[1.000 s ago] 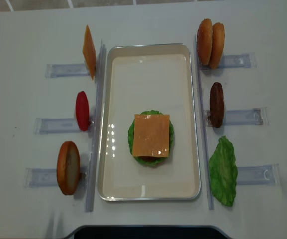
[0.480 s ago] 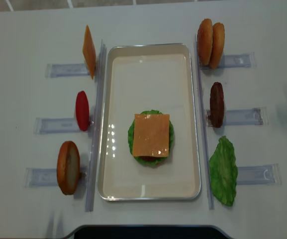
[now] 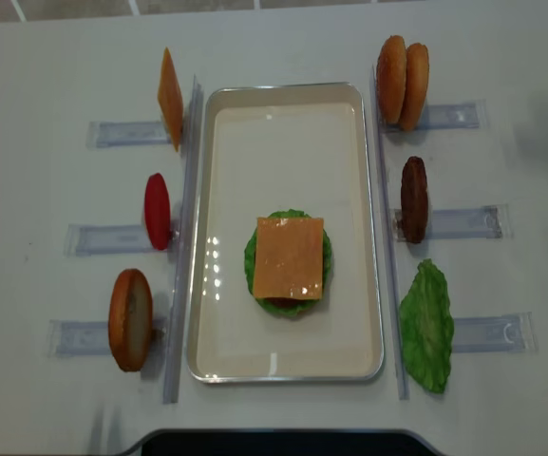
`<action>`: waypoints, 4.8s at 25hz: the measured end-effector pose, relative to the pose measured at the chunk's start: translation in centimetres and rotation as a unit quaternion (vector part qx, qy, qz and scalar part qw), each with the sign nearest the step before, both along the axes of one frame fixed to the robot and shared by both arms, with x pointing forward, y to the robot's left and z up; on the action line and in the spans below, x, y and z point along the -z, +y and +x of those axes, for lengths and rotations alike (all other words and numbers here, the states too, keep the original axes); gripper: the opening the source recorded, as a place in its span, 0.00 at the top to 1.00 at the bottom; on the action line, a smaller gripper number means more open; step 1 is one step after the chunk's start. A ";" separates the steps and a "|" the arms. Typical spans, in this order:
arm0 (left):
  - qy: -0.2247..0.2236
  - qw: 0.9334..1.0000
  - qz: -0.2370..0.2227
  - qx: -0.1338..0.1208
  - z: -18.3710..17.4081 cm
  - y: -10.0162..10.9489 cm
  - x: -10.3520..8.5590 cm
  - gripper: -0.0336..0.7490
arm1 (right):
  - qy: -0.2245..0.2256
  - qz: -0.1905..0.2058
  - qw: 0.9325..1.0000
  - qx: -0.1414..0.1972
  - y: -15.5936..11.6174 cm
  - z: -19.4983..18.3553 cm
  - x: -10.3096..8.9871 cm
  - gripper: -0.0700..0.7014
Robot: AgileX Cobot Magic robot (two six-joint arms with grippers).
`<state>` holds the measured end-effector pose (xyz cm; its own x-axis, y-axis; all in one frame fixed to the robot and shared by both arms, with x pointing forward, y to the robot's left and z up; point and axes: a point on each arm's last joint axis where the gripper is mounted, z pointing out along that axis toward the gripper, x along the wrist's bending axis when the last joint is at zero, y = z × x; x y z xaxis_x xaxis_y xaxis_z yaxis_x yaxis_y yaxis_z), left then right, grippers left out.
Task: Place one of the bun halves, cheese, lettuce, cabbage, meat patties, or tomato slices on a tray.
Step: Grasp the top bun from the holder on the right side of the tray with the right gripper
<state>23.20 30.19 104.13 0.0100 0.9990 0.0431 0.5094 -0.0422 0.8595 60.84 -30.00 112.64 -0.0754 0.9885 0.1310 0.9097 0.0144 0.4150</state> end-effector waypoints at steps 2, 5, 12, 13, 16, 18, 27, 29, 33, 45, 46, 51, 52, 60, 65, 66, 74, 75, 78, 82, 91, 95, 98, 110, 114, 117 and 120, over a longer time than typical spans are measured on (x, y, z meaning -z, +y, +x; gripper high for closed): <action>0.000 1.000 0.000 0.000 0.0 0.0 0.0 0.75 | -0.001 0.000 1.000 0.000 -0.1 1.4 0.4 0.33; 0.000 1.000 0.000 0.000 0.0 0.0 0.0 0.75 | 0.002 0.000 1.000 -0.001 -0.1 3.2 1.3 0.33; 0.000 1.000 0.000 0.000 0.0 0.0 0.0 0.75 | -0.005 -0.003 1.000 -0.002 -0.3 5.8 2.2 0.33; 0.000 1.000 0.000 0.000 0.0 0.0 0.0 0.75 | -0.008 -0.004 1.000 -0.001 -0.3 6.0 2.1 0.33; 0.000 1.000 0.000 0.000 0.0 0.0 0.0 0.75 | -0.014 -0.004 1.000 0.007 -0.4 6.4 1.9 0.33; 0.000 1.000 0.000 0.000 0.0 0.0 0.0 0.75 | -0.016 0.000 1.000 0.020 -0.3 6.5 1.6 0.33; 0.000 1.000 0.000 0.000 0.0 0.0 0.0 0.75 | -0.012 -0.004 1.000 -0.007 6.6 6.0 1.6 0.33; 0.000 1.000 0.000 0.000 0.0 0.0 0.0 0.75 | -0.010 -0.003 1.000 -0.012 8.4 5.7 1.6 0.33; 0.000 1.000 0.000 0.000 0.0 0.0 0.0 0.75 | -0.010 -0.008 0.999 -0.037 11.6 4.9 1.6 0.32; 0.000 1.000 0.000 0.000 0.0 0.0 0.0 0.75 | 0.011 -0.022 0.999 -0.030 15.0 4.8 3.6 0.27; 0.000 1.000 0.000 0.000 0.0 0.0 0.0 0.75 | 0.019 -0.023 0.999 -0.029 15.1 5.1 4.4 0.27; 0.000 1.000 0.000 0.000 0.0 0.0 0.0 0.75 | 0.048 -0.018 0.998 -0.022 15.6 5.9 6.7 0.27; 0.000 1.000 0.000 0.000 0.0 0.0 0.0 0.75 | 0.051 -0.019 0.998 -0.022 15.6 6.0 7.0 0.27; 0.000 1.000 0.000 0.000 0.0 0.0 0.0 0.75 | 0.076 -0.003 0.997 -0.021 16.2 6.4 8.7 0.27; 0.000 1.000 0.000 0.000 0.0 0.0 0.0 0.75 | 0.088 -0.003 0.996 -0.021 16.3 6.7 9.7 0.27; 0.000 1.000 0.000 0.000 0.0 0.0 0.0 0.75 | 0.090 -0.003 0.996 -0.021 16.4 6.7 9.8 0.27; 0.000 1.000 0.000 0.000 0.0 0.0 0.0 0.75 | 0.095 0.011 0.995 -0.021 16.6 6.6 9.9 0.27; 0.000 1.000 0.000 0.000 0.0 0.0 0.0 0.75 | 0.095 0.011 0.995 -0.021 16.6 6.6 9.9 0.27; 0.000 1.000 0.000 0.000 0.0 0.0 0.0 0.75 | 0.099 0.021 0.995 -0.021 16.8 6.6 9.9 0.27; 0.000 1.000 0.000 0.000 0.0 0.0 0.0 0.75 | 0.101 0.026 0.994 -0.021 16.9 6.6 9.9 0.27; 0.000 1.000 0.000 0.000 0.0 0.0 0.0 0.75 | 0.102 0.029 0.994 -0.022 17.0 6.5 9.9 0.27; 0.000 1.000 0.000 0.000 0.0 0.0 0.0 0.75 | 0.102 0.030 0.994 -0.022 17.0 6.5 9.9 0.27; 0.000 1.000 0.000 0.000 0.0 0.0 0.0 0.75 | 0.103 0.029 0.994 -0.021 17.0 6.6 10.1 0.27; 0.000 1.000 0.000 0.000 0.0 0.0 0.0 0.75 | 0.118 0.024 0.993 -0.021 17.1 6.9 11.5 0.28; 0.000 1.000 0.000 0.000 0.0 0.0 0.0 0.75 | 0.118 0.023 0.993 -0.021 17.1 6.9 11.5 0.30; 0.000 1.000 0.000 0.000 0.0 0.0 0.0 0.75 | 0.117 0.020 0.993 -0.021 17.1 6.9 11.5 0.37; 0.000 1.000 0.000 0.000 0.0 0.0 0.0 0.75 | 0.114 0.011 0.993 -0.021 16.9 7.0 11.6 0.50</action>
<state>23.20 30.19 104.13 0.0100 0.9990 0.0431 0.5094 -0.0422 0.8595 67.82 -13.10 101.08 -0.0816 0.9818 0.1713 0.9788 0.0466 0.1993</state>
